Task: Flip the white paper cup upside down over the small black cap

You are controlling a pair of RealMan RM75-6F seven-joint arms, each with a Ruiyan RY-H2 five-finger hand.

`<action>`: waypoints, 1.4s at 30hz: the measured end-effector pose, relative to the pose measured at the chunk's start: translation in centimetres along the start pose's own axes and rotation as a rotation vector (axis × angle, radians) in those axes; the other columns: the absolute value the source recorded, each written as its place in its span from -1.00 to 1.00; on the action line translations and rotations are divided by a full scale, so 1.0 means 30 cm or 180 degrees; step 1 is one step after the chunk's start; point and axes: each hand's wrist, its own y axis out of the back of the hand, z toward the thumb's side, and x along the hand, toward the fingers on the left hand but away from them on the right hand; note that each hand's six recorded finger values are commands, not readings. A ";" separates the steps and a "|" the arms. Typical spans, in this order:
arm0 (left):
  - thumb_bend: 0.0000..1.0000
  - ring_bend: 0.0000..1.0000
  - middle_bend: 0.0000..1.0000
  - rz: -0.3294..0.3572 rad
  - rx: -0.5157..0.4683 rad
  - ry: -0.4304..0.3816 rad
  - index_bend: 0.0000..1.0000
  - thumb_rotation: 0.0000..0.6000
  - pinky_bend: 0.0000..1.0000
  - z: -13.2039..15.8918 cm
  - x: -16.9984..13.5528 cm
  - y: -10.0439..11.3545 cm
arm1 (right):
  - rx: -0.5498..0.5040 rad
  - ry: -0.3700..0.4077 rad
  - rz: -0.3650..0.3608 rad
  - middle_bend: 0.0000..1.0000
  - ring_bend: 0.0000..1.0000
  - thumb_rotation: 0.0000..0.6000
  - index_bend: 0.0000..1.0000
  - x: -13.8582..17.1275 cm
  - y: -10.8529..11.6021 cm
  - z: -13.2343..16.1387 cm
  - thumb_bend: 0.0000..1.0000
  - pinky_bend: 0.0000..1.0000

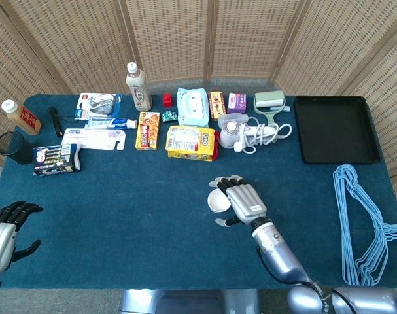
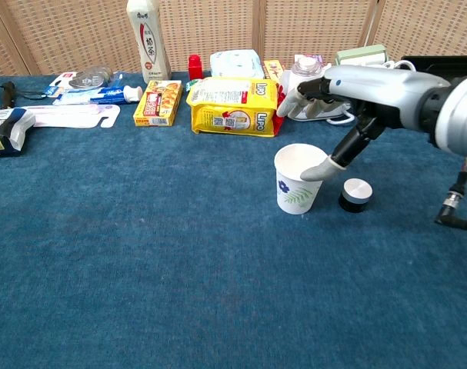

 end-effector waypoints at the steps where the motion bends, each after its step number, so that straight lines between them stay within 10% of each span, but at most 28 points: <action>1: -0.64 -0.65 -0.44 0.0006 0.0002 -0.0008 -0.44 1.00 -0.63 0.001 0.002 0.002 | 0.0037 -0.0027 -0.0004 -0.67 -0.66 0.79 -0.63 -0.009 -0.004 0.000 -0.57 -0.81; 42: -0.64 -0.65 -0.44 0.0019 -0.0061 -0.0068 -0.44 1.00 -0.63 -0.001 0.024 0.000 | 0.0307 -0.0444 0.0018 -0.64 -0.65 0.78 -0.50 -0.077 -0.097 -0.044 -0.55 -0.79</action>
